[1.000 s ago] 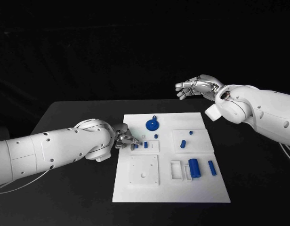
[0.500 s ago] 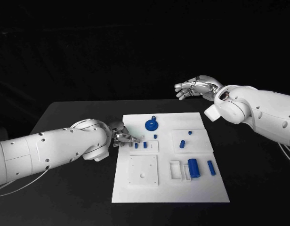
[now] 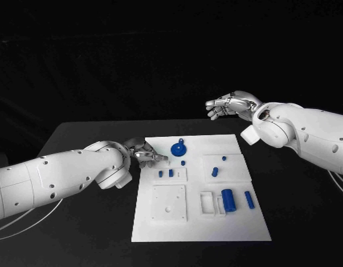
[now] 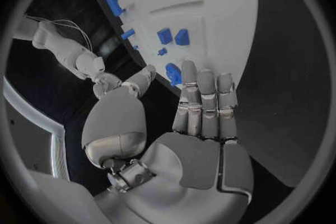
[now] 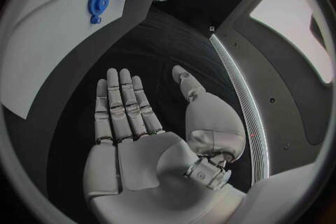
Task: Assemble the parts on the task board
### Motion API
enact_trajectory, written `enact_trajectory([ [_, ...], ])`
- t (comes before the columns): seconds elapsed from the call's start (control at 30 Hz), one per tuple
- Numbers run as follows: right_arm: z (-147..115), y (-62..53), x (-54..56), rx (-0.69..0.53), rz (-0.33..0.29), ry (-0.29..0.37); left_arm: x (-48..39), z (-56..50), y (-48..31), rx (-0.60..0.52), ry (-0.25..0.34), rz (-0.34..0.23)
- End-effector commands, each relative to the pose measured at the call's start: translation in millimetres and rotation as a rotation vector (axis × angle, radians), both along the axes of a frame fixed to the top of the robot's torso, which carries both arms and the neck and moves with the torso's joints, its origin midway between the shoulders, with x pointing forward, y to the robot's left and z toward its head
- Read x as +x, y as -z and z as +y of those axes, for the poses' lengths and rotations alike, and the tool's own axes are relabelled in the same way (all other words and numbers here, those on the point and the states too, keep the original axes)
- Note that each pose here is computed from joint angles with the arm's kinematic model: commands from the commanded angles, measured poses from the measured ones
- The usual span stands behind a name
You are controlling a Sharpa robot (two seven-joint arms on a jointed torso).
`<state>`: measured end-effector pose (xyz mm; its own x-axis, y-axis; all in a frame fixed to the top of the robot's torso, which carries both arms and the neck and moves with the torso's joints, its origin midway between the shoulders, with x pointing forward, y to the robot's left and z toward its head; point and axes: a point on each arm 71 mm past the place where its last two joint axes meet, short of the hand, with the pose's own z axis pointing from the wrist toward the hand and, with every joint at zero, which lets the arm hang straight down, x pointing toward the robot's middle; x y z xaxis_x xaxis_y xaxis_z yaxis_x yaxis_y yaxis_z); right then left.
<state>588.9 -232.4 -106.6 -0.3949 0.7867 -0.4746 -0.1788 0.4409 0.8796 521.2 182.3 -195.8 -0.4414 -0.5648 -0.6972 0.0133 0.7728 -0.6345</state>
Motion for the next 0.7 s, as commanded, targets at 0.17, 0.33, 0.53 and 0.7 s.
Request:
enact_trajectory([
  [0.17,0,-0.1,0.2,0.005,-0.005,-0.005,8.0,-15.3,-21.5,-0.063,0.141,-0.281],
  [0.33,0,0.0,0.4,0.005,-0.005,-0.005,8.3,-28.3,-27.9,-0.021,0.239,-0.373],
  [0.53,1,0.0,0.5,0.005,-0.005,-0.007,6.0,-50.9,-29.6,0.094,0.388,-0.426],
  [0.7,2,-0.1,0.4,0.006,-0.005,-0.010,9.6,-63.3,-28.0,0.184,0.456,-0.444],
])
